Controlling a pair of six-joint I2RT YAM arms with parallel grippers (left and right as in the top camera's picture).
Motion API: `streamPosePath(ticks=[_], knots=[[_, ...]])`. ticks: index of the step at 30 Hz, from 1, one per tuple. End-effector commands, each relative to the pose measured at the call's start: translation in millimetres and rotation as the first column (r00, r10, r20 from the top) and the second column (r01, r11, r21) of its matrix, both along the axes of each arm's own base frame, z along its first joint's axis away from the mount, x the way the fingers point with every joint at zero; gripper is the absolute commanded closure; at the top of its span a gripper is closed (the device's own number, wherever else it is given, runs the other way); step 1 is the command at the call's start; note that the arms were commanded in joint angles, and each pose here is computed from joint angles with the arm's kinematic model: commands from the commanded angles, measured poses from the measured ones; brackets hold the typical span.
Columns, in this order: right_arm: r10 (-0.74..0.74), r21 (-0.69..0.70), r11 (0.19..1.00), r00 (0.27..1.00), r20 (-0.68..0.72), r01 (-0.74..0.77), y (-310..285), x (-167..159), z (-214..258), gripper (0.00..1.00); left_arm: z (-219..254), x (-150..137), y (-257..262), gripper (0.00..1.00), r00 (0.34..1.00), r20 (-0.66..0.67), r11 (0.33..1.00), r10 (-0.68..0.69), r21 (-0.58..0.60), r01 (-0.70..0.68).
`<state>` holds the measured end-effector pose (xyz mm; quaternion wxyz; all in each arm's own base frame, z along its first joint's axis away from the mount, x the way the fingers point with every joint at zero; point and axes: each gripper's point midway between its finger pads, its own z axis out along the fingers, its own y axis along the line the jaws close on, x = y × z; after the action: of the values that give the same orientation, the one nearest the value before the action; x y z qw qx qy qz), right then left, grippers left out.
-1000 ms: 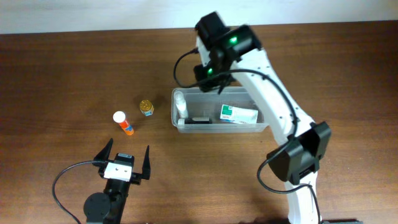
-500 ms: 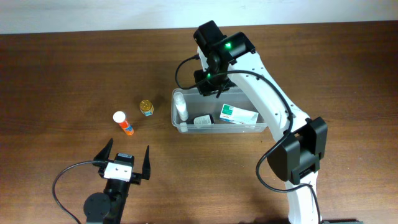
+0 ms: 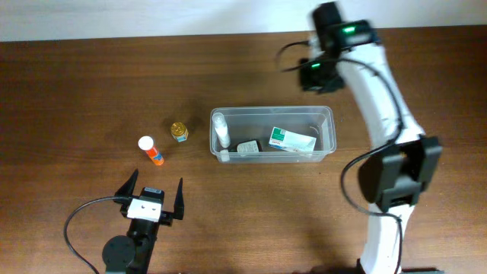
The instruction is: Pack container
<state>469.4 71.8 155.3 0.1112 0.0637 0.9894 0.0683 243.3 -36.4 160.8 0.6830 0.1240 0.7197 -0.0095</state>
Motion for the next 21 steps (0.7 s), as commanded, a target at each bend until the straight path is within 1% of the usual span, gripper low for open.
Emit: streamPosePath(ticks=[1, 5, 8, 12, 13, 18, 20, 21], knots=[[-0.137, 0.023, 0.99, 0.989, 0.054, 0.136, -61, 1, 31, 0.62, -2, 0, 2, 0.01, 1.0, -0.002, 1.0, 0.01, 0.01, -0.01], [-0.232, -0.007, 0.973, 0.973, 0.009, 0.232, -118, -8, 20, 0.59, -2, 0, 2, 0.01, 1.0, -0.002, 1.0, 0.01, 0.01, -0.01], [-0.264, -0.013, 0.965, 0.964, -0.037, 0.263, -142, -17, 5, 0.59, -2, 0, 2, 0.01, 1.0, -0.002, 1.0, 0.01, 0.01, -0.01], [-0.301, -0.019, 0.953, 0.948, -0.105, 0.301, -159, -30, -25, 0.57, -2, 0, 2, 0.01, 1.0, -0.002, 1.0, 0.01, 0.01, -0.01], [-0.308, -0.019, 0.951, 0.945, -0.114, 0.308, -162, -32, -32, 0.55, -2, 0, 2, 0.01, 1.0, -0.002, 1.0, 0.01, 0.01, -0.01], [-0.324, -0.022, 0.946, 0.934, -0.149, 0.324, -168, -40, -70, 0.53, -1, 1, 3, 0.01, 1.0, 0.005, 1.0, 0.016, 0.01, -0.017], [-0.325, -0.023, 0.945, 0.933, -0.157, 0.325, -168, -43, -79, 0.4, -1, 1, 3, 0.01, 1.0, 0.001, 1.0, 0.017, 0.01, -0.017], [-0.325, -0.023, 0.945, 0.932, -0.16, 0.325, -168, -44, -82, 0.28, -2, 1, 3, 0.01, 1.0, -0.002, 1.0, 0.016, 0.011, -0.016]])
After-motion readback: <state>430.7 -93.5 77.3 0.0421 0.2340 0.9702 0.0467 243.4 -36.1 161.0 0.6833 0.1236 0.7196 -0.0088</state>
